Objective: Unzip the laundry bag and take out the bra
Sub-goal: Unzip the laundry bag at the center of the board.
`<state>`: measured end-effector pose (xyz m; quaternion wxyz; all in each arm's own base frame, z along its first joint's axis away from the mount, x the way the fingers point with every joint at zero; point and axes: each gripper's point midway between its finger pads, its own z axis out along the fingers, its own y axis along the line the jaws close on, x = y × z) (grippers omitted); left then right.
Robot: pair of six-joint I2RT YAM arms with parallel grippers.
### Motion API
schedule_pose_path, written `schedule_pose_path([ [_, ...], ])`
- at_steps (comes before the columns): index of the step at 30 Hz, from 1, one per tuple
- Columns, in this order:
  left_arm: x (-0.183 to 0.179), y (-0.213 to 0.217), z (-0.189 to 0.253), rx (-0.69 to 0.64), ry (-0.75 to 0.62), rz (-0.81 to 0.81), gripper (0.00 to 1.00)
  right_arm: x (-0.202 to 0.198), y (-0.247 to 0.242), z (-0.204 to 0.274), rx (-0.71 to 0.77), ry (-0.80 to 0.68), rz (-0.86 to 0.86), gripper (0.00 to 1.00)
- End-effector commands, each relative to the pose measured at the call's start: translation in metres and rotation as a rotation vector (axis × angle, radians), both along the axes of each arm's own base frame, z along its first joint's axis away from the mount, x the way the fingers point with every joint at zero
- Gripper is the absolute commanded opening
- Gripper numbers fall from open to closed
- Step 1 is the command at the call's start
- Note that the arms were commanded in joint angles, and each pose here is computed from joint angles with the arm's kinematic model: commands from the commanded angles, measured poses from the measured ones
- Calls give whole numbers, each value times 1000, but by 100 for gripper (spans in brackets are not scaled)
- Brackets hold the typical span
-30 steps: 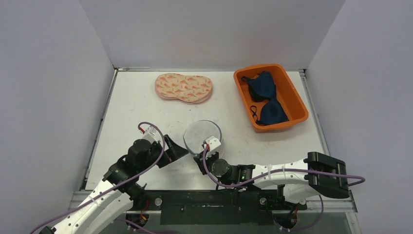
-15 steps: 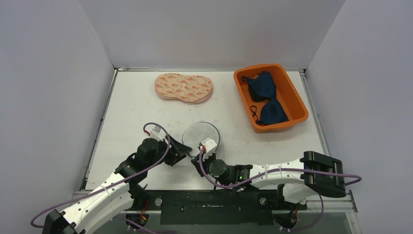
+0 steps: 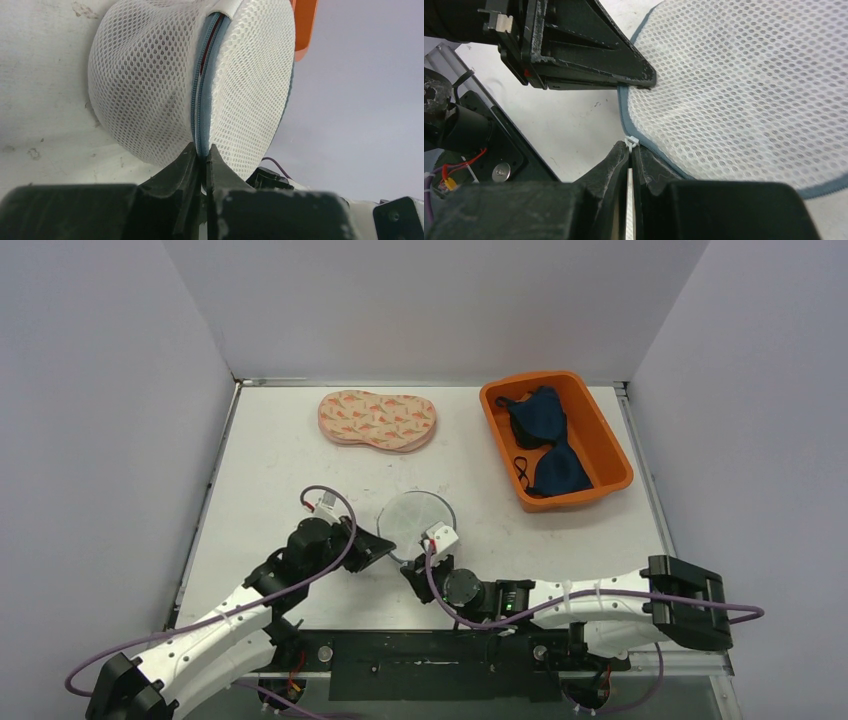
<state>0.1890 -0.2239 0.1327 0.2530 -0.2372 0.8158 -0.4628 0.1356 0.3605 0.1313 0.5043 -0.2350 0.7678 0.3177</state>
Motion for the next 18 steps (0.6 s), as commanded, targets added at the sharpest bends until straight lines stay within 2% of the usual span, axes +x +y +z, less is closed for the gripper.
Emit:
schedule_pose_path([
  [1, 15, -4, 28, 7, -109, -3, 0, 4, -23, 9, 10, -4, -70, 5],
  [7, 15, -9, 31, 34, -135, -55, 0, 17, -64, -8, -34, 18, -192, 5],
  [12, 19, -17, 40, 78, -200, -139, 0, 9, -68, 4, -5, -17, -168, 5],
  [15, 28, -28, 66, 81, -251, -199, 0, 1, -60, 8, -4, -30, -137, 5],
  [18, 41, -44, 94, 90, -305, -264, 10, -3, -48, 13, 13, -40, -111, 5],
])
